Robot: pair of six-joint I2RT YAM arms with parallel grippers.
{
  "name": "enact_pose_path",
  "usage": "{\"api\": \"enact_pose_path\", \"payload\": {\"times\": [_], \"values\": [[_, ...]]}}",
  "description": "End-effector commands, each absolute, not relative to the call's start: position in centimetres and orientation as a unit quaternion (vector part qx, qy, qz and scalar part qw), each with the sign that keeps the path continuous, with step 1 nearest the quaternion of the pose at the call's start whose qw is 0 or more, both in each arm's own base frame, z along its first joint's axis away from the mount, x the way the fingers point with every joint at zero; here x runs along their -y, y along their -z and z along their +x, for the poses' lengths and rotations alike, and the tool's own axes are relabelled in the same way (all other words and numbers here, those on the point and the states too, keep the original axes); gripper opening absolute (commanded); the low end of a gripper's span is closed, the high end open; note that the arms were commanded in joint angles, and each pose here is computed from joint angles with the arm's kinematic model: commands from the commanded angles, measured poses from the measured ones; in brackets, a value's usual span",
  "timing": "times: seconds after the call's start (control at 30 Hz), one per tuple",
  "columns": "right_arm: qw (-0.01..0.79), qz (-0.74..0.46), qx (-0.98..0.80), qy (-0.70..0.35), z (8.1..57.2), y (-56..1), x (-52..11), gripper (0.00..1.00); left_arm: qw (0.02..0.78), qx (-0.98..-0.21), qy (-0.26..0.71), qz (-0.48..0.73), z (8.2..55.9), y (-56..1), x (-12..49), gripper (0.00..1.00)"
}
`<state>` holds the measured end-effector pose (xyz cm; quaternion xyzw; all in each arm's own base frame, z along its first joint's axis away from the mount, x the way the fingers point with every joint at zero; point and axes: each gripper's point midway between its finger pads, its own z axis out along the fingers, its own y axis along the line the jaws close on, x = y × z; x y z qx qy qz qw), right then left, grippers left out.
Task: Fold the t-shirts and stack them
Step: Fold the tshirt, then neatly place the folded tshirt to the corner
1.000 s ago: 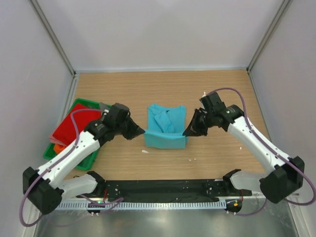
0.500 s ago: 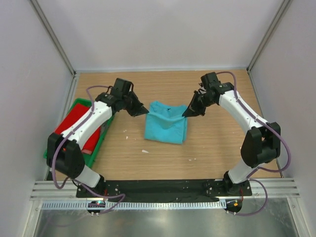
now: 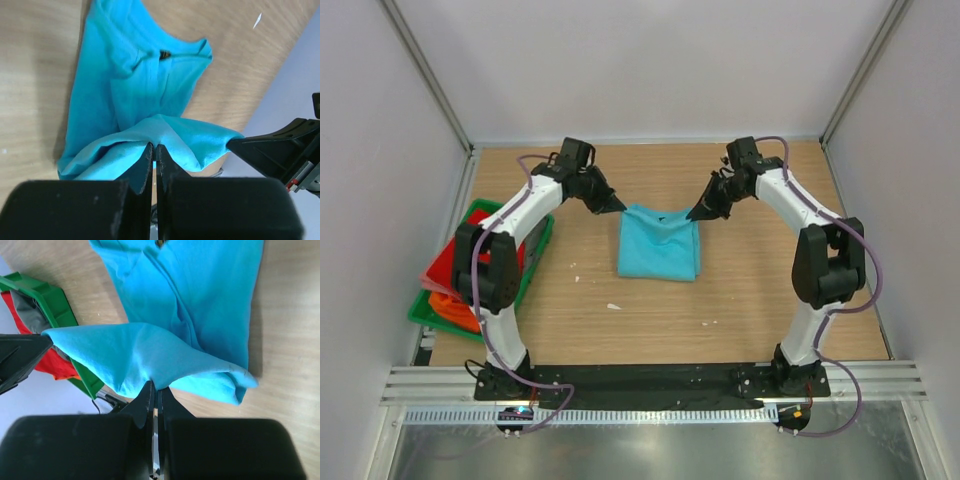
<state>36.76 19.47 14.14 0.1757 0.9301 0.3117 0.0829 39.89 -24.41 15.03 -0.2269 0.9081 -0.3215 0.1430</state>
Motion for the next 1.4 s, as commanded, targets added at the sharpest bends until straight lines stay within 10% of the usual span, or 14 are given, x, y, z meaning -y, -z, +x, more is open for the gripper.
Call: {"api": "enact_pose_path", "payload": {"times": [0.0, 0.1, 0.17, 0.2, 0.3, 0.57, 1.37], "values": [[0.174, 0.158, -0.912, -0.336, 42.5, -15.2, -19.3, 0.01, 0.202, -0.897, 0.338, -0.199, 44.4, -16.2, 23.6, 0.00], [0.233, 0.164, -0.907, -0.310, 47.7, -12.1, -16.9, 0.05, 0.233, -0.888, 0.341, -0.200, 49.7, -14.0, 22.2, 0.02], [0.240, 0.175, -0.906, -0.302, 51.2, -9.3, -15.2, 0.38, 0.271, -0.886, 0.323, -0.195, 52.7, -13.7, 21.2, 0.31], [0.231, 0.176, -0.911, -0.291, 51.9, -8.7, -14.3, 0.40, 0.248, -0.891, 0.327, -0.194, 53.4, -11.1, 21.7, 0.69], [0.258, 0.182, -0.907, -0.278, 53.2, -11.4, -12.6, 0.43, 0.283, -0.891, 0.323, -0.148, 55.1, -14.0, 22.2, 0.81], [0.273, 0.112, -0.903, -0.311, 50.2, -14.2, -14.6, 0.62, 0.285, -0.897, 0.332, -0.053, 50.3, -17.5, 22.4, 0.75], [0.233, 0.026, -0.928, -0.288, 48.5, -6.3, -17.6, 0.74, 0.239, -0.914, 0.328, 0.005, 37.1, -16.9, 25.0, 0.73]]}}
